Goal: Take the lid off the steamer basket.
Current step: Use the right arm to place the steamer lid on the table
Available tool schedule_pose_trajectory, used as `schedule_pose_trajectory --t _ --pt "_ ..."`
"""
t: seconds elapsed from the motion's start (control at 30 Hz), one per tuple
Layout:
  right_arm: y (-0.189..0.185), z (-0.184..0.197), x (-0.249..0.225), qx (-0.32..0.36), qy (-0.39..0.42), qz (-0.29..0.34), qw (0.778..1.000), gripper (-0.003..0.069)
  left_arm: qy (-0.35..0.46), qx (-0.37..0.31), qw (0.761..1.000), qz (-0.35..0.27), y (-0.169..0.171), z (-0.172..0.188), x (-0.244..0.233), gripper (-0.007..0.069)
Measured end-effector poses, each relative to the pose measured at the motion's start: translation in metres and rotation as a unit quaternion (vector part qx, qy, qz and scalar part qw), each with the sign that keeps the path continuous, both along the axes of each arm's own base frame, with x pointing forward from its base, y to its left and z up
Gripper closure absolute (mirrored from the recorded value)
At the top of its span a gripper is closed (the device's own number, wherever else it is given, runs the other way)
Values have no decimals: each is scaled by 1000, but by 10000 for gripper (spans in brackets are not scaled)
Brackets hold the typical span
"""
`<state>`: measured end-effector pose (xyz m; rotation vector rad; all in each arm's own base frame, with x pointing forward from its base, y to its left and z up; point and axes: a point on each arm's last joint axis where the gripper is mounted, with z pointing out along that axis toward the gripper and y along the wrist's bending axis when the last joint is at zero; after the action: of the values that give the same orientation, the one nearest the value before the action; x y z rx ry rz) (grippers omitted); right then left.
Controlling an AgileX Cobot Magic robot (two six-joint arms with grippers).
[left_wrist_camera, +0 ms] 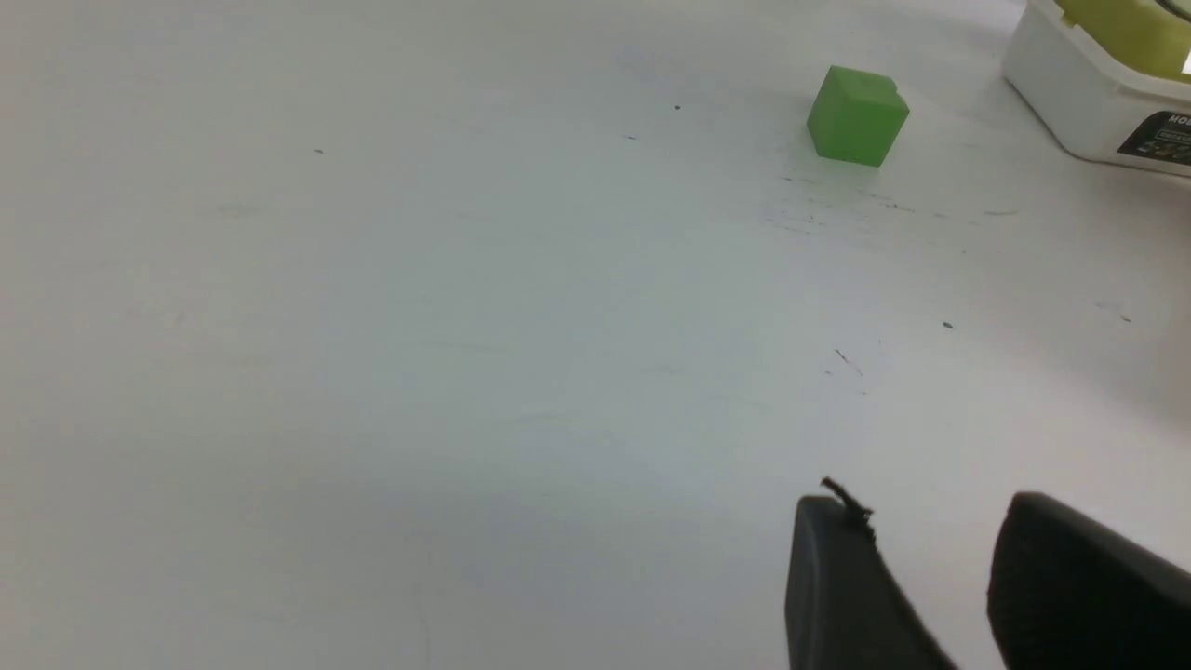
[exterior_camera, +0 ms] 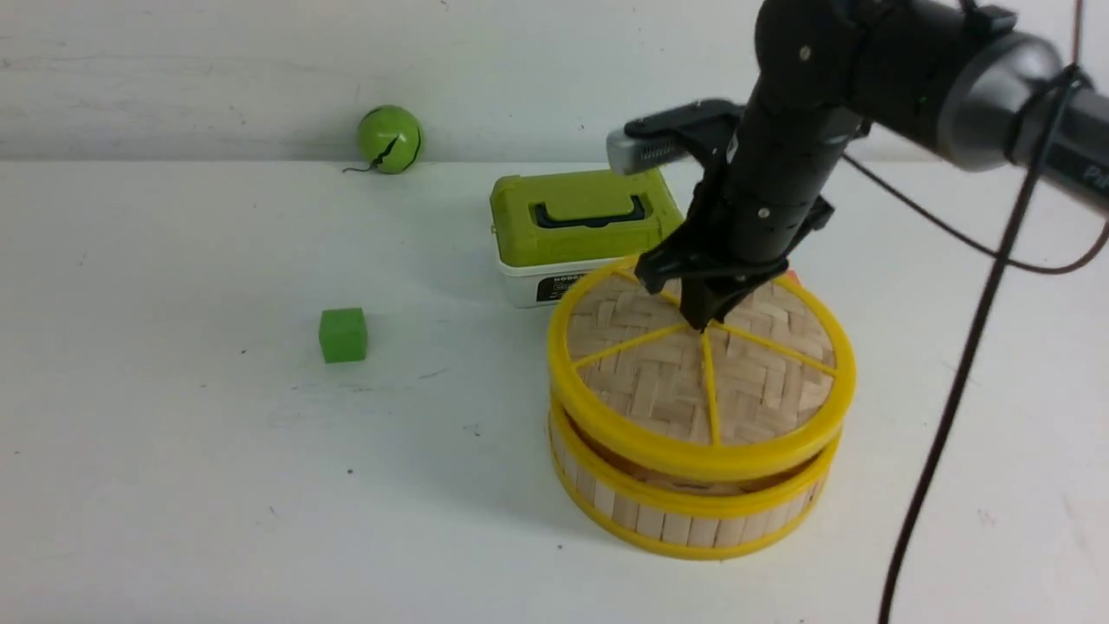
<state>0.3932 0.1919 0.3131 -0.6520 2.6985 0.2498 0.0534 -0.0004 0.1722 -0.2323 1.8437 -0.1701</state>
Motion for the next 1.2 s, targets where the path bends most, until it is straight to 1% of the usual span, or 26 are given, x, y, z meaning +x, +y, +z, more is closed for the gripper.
schedule_pose_trajectory --t 0.03,0.1,0.13,0.2,0.23,0.27,0.33,0.4,0.43,0.5,0.6,0.73,0.9,0.93,1.03,1.2 --pt "-5 18 -6 6 -20 -2 1000 552 0 0 1000 0 0 0 0 386" --pt "-11 36 -13 11 -42 -5 999 552 0 0 1000 0 0 0 0 386" --pt "-25 60 -22 16 -70 -14 997 552 0 -1 1000 0 0 0 0 386" --pt "-51 79 -27 12 -94 -37 995 552 0 -3 1000 0 0 0 0 386" --pt "-51 80 -27 11 -96 -40 994 552 0 -3 1000 0 0 0 0 386" --pt "-83 90 -30 3 -107 -79 991 552 0 -3 1000 0 0 0 0 386" --pt "-108 89 -32 -7 -103 -109 989 552 0 -3 1000 0 0 0 0 386" --pt "-144 78 -34 -26 -81 -155 984 552 0 -3 1000 0 0 0 0 386" --pt "-151 76 -35 -28 -78 -159 984 552 0 -3 1000 0 0 0 0 386" --pt "-184 51 -37 -44 -35 -206 977 552 0 -3 1000 0 0 0 0 386" --pt "-212 16 -37 -46 -7 -246 968 552 0 -3 1000 0 0 0 0 386" --pt "-224 -22 -32 -37 8 -265 964 552 0 -4 1000 0 0 0 0 386" --pt "-217 -61 -18 -17 28 -266 963 552 0 -4 1000 0 0 0 0 386" --pt "-217 -61 -18 -17 28 -266 963 552 0 -4 1000 0 0 0 0 386" --pt "-202 -83 -8 -7 46 -254 966 552 0 -4 1000 0 0 0 0 386" --pt "-174 -91 -3 -15 40 -215 976 552 0 -4 1000 0 0 0 0 386"
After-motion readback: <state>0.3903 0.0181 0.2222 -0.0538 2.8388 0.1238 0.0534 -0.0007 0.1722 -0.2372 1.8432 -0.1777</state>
